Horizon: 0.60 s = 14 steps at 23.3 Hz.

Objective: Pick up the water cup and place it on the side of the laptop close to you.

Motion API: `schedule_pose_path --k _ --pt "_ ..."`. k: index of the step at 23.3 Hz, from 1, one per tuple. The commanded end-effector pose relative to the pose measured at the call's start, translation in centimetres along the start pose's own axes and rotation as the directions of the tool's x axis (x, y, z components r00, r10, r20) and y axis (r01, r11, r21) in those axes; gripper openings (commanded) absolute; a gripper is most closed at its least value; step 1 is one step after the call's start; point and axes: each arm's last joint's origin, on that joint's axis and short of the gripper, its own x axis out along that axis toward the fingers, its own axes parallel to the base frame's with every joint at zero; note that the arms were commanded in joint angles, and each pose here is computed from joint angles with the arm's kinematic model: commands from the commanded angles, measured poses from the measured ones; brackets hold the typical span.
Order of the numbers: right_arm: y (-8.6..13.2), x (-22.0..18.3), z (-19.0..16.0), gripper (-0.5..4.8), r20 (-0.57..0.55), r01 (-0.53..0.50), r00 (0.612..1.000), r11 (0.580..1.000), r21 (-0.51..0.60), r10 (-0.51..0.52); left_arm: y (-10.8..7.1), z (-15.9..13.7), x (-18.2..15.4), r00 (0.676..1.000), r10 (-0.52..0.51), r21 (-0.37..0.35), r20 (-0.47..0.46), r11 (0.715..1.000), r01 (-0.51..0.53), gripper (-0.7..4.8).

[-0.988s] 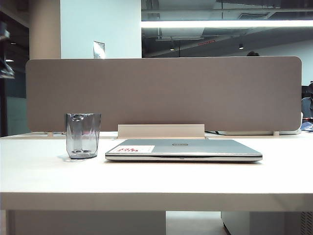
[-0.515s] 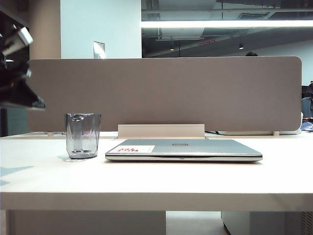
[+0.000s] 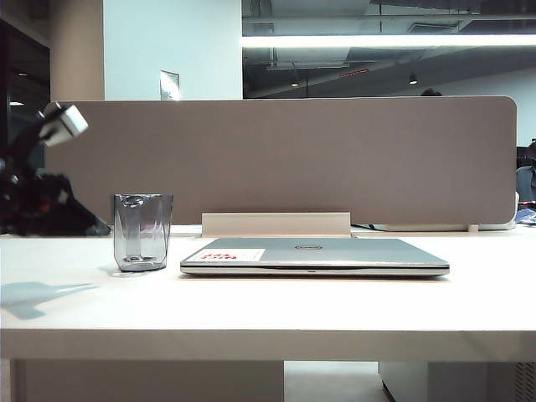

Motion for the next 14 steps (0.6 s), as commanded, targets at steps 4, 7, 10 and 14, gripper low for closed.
schedule_pose_path --k 4,7,10,14 --pt "0.0 0.0 0.0 -0.03 0.003 -0.003 1.000 1.000 -0.004 0.003 -0.1 -0.2 1.5 0.997 -0.014 0.080 0.082 0.997 0.008 0.89" --pt "0.0 0.0 -0.1 -0.03 0.001 -0.003 1.000 1.000 -0.003 0.003 0.3 -0.6 2.3 0.996 -0.004 0.084 0.086 0.996 -0.003 0.89" --pt "0.0 0.0 -0.1 -0.03 0.001 -0.003 1.000 1.000 -0.003 0.003 0.7 -0.7 2.9 0.997 -0.005 0.081 0.082 0.997 -0.002 0.89" --pt "0.0 0.0 -0.1 -0.03 0.001 -0.004 1.000 1.000 -0.003 0.004 1.2 -0.4 3.5 0.996 -0.003 0.086 0.090 0.996 -0.005 0.89"
